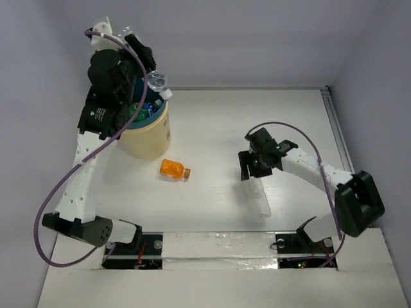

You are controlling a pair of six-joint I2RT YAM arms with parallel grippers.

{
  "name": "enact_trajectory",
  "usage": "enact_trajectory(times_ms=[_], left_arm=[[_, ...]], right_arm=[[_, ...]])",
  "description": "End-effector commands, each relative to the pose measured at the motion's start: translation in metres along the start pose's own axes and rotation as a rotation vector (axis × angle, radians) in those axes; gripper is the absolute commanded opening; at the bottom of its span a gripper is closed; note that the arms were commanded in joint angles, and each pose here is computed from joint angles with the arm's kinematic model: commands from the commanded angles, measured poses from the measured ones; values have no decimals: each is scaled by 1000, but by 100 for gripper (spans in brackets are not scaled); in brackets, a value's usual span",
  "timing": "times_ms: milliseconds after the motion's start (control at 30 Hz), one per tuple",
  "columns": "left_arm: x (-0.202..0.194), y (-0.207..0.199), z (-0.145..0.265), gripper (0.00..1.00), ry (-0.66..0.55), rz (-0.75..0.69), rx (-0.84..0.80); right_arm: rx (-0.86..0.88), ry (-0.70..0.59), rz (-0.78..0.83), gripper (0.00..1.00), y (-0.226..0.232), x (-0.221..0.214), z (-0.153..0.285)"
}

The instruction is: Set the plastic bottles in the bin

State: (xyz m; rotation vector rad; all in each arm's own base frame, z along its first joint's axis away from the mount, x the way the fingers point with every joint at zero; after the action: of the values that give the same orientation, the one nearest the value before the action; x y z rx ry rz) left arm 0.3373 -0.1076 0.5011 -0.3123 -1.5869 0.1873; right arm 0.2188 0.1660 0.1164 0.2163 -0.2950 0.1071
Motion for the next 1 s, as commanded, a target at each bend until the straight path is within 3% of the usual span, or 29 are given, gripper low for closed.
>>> enact_trajectory(times_ms=[0, 267, 467, 600, 800, 833, 967], left_arm=[[20, 36, 6, 49, -62, -51, 156], [36, 114, -3, 49, -193, -36, 463], [49, 139, -19, 49, -266, -8, 587], [32, 158, -26, 50, -278, -64, 689], [-15, 176, -29, 53, -286, -189, 808], [-23, 176, -29, 54, -307, -192, 814], [-35, 176, -30, 60, -307, -208, 804]], right_arm=[[251, -217, 26, 64, 37, 37, 53], [672, -500, 83, 64, 84, 56, 149], [894, -646, 111, 64, 114, 73, 200], [1055, -780, 136, 65, 132, 92, 243], [1206, -829, 178, 66, 170, 129, 278], [1245, -875, 205, 66, 179, 136, 303], [1288, -945, 188, 67, 207, 173, 317]])
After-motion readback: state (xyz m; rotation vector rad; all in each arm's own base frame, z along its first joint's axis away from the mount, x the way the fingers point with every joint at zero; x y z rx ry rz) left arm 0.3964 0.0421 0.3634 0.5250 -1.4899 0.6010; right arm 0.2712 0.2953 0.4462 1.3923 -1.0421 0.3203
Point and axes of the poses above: each gripper's point midway between its finger pads, its own z axis back along the fingers, its own y axis along the line the jaws close on, x = y × z, the point moved 6 cm from there along z, back along the fingers, and after that the axes turned 6 degrees about -z, right-handed, at the moved point
